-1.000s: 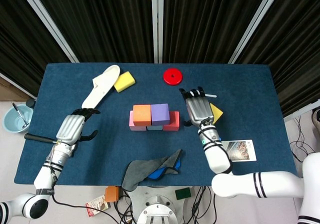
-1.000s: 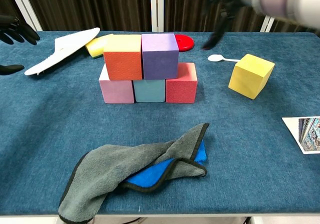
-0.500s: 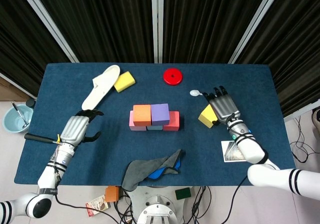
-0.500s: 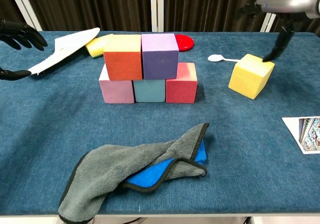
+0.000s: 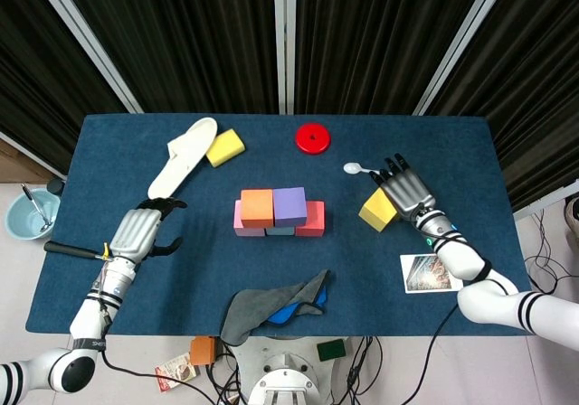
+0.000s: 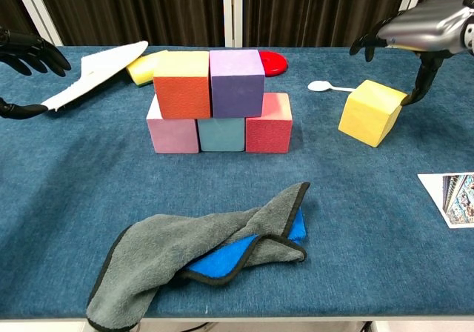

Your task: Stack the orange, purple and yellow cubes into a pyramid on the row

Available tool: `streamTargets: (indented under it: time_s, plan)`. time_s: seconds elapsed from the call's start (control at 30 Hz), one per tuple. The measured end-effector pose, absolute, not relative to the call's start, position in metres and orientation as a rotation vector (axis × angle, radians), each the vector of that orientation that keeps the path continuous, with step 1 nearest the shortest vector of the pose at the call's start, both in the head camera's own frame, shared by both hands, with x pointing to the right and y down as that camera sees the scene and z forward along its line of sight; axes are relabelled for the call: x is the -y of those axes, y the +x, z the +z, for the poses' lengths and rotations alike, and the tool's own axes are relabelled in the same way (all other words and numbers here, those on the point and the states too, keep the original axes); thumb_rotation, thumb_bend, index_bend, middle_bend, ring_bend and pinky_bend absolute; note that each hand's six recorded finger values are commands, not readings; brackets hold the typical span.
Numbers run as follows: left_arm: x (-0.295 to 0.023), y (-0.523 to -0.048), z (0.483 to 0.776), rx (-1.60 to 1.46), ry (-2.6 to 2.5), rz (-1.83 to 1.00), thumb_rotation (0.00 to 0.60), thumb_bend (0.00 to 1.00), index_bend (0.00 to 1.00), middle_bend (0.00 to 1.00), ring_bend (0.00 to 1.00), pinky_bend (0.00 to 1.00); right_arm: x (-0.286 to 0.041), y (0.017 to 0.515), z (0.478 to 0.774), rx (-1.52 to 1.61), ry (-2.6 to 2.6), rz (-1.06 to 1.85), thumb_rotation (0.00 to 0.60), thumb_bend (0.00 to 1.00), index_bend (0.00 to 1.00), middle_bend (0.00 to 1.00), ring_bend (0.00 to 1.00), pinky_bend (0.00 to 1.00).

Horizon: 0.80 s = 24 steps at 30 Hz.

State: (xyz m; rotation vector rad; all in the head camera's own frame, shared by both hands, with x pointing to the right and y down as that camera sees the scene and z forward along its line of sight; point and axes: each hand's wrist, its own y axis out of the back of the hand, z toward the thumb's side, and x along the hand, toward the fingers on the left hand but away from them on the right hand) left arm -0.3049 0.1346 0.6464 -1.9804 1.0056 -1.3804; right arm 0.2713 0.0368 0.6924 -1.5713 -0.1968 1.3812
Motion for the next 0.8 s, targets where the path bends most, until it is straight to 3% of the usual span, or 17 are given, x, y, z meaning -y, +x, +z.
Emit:
streamTargets:
  time_s: [0.33,0.53,0.67,0.8]
  plan:
    - [-0.135,-0.306,0.648,-1.015,-1.989,-1.391,0.600,0.28,0.26,0.24,0.22,0.21,-0.041,0.274,0.713,0.109,-1.546,1.311,0.600,0.12,0.22,0.22,0.04,0.08]
    - [-0.136,-0.309,0.648,-1.018,-1.988,-1.399,0.600,0.28,0.26,0.24,0.22,0.21,-0.045,0.270,0.726,0.095,-1.555,1.281,0.600,0.18,0.43,0.38,0.11,0.10]
    - [-0.136,-0.310,0.649,-1.017,-1.983,-1.398,0.600,0.28,0.26,0.24,0.22,0.21,-0.040,0.267,0.714,0.188,-1.581,1.246,0.600,0.19,0.50,0.42,0.14,0.11]
    - [-0.136,-0.308,0.651,-1.000,-1.975,-1.394,0.600,0.28,0.26,0.24,0.22,0.21,-0.033,0.259,0.684,0.328,-1.623,1.185,0.600,0.19,0.52,0.44,0.16,0.13]
